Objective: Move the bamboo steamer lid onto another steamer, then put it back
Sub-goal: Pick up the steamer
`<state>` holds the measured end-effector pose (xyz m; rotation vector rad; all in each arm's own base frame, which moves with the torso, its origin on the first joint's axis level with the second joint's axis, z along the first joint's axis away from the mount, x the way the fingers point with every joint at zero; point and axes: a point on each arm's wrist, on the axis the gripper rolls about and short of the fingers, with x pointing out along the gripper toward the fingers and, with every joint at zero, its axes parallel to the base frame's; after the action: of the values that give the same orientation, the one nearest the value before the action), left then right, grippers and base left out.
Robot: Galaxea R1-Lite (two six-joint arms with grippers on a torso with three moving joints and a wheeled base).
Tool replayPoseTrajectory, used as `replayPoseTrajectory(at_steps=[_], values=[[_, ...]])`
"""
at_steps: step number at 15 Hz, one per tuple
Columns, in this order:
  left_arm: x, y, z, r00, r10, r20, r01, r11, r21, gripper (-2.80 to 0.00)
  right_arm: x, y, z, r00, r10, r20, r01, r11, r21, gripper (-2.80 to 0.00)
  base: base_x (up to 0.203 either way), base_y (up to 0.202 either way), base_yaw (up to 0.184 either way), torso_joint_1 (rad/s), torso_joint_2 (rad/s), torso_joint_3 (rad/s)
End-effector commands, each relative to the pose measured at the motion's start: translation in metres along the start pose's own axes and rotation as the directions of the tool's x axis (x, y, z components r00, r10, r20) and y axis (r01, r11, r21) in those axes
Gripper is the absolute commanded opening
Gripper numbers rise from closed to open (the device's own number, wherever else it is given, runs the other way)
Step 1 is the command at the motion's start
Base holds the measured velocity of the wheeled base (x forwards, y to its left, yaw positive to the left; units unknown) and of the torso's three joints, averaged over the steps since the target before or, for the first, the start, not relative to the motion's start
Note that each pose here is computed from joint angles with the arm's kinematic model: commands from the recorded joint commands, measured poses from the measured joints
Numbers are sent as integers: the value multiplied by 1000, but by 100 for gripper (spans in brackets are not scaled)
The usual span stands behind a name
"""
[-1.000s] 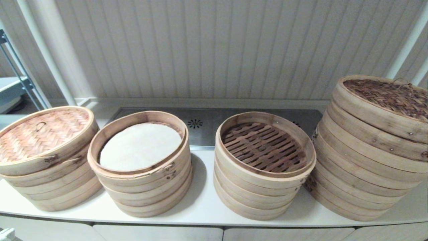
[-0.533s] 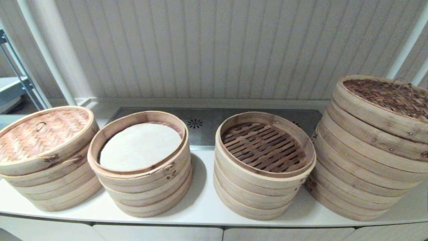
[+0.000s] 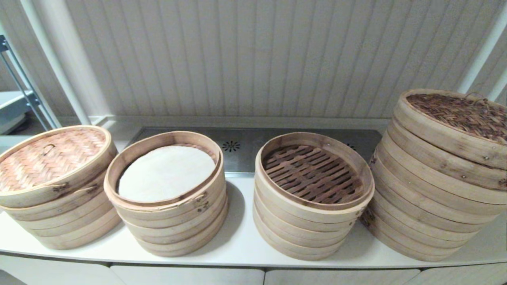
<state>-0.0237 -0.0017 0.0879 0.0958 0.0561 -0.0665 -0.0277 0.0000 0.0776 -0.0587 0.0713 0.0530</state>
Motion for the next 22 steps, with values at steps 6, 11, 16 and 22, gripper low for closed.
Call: replayPoseTrajectory(at_steps=[6,11,16,22], values=[[3,0,-14,995,66,72,-65,998,-23,-280,0,0,-1,1000,-5,0,5,1000,13,-280,0,0,0,0,0,0],[3,1,-13,993,72,91,-65,995,-80,-280,0,0,-1,1000,-6,-1,6,1000,19,-280,0,0,0,0,0,0],[3,1,-12,992,75,103,-65,993,-96,-280,0,0,-1,1000,-9,-1,9,1000,21,-280,0,0,0,0,0,0],[3,1,-13,992,75,100,-66,993,-94,-280,0,0,-1,1000,-8,-3,8,1000,19,-280,0,0,0,0,0,0]])
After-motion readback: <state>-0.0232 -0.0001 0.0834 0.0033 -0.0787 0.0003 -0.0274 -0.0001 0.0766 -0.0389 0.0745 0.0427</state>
